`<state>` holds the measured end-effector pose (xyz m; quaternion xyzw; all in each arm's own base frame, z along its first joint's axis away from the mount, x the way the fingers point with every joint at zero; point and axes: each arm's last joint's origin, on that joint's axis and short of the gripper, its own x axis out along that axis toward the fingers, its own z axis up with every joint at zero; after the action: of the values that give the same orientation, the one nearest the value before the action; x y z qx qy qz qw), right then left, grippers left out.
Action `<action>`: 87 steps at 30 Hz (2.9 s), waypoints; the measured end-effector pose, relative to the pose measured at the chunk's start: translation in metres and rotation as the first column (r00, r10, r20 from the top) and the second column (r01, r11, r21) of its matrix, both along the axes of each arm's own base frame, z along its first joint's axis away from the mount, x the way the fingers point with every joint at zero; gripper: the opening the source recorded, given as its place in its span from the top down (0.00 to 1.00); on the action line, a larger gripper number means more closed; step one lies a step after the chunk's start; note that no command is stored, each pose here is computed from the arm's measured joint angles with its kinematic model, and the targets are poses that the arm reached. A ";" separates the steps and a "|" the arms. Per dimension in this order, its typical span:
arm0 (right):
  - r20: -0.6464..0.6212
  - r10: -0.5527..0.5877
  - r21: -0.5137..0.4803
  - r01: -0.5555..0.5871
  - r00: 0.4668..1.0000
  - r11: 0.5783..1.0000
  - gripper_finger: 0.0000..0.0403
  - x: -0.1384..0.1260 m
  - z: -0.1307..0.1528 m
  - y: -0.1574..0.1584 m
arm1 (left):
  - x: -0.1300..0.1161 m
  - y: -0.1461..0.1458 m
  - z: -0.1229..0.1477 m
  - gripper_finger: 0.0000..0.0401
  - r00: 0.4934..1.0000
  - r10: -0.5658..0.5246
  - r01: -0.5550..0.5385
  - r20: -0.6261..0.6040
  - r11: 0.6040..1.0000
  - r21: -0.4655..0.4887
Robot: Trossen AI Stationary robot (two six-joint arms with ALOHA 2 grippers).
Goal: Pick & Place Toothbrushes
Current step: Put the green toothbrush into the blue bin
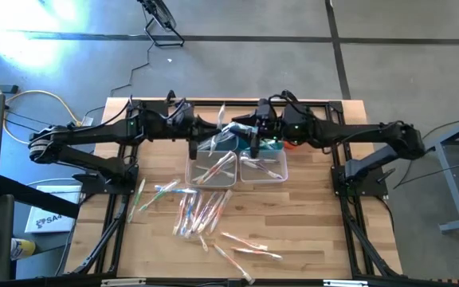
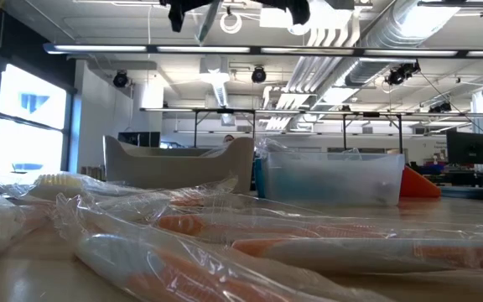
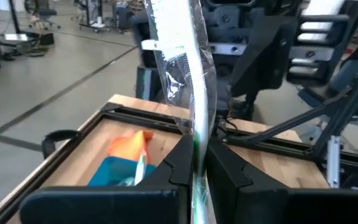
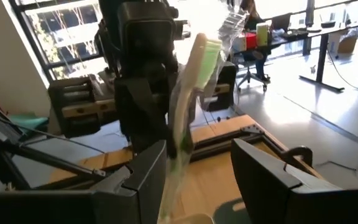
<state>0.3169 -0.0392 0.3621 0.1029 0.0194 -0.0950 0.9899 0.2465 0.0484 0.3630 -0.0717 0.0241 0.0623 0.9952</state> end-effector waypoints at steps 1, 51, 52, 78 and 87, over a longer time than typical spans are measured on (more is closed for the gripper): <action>0.011 0.000 -0.001 0.000 1.000 1.000 0.57 0.004 -0.002 0.000 | 0.000 0.000 0.000 0.95 1.000 -0.006 0.006 0.004 1.000 0.001; 0.151 0.116 -0.022 -0.114 0.982 0.993 0.90 0.035 -0.017 -0.001 | 0.012 0.000 -0.008 0.95 0.998 -0.068 0.068 -0.015 0.998 0.000; 0.151 0.116 -0.022 -0.114 0.982 0.993 0.92 0.035 -0.017 -0.001 | 0.012 0.000 -0.008 0.95 0.998 -0.067 0.067 -0.015 0.998 0.000; 0.152 0.090 -0.019 -0.088 0.984 0.996 0.98 0.035 -0.017 -0.002 | 0.011 0.002 -0.008 0.77 1.000 -0.004 0.004 -0.014 1.000 -0.007; 0.153 0.098 -0.018 -0.097 0.983 0.995 0.98 0.035 -0.016 -0.002 | 0.011 0.002 -0.008 0.52 1.000 0.001 -0.001 -0.014 1.000 -0.006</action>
<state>0.3519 -0.0407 0.3457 0.1036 -0.0522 -0.0384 0.9925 0.2579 0.0506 0.3552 -0.0742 0.0313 0.0635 0.9947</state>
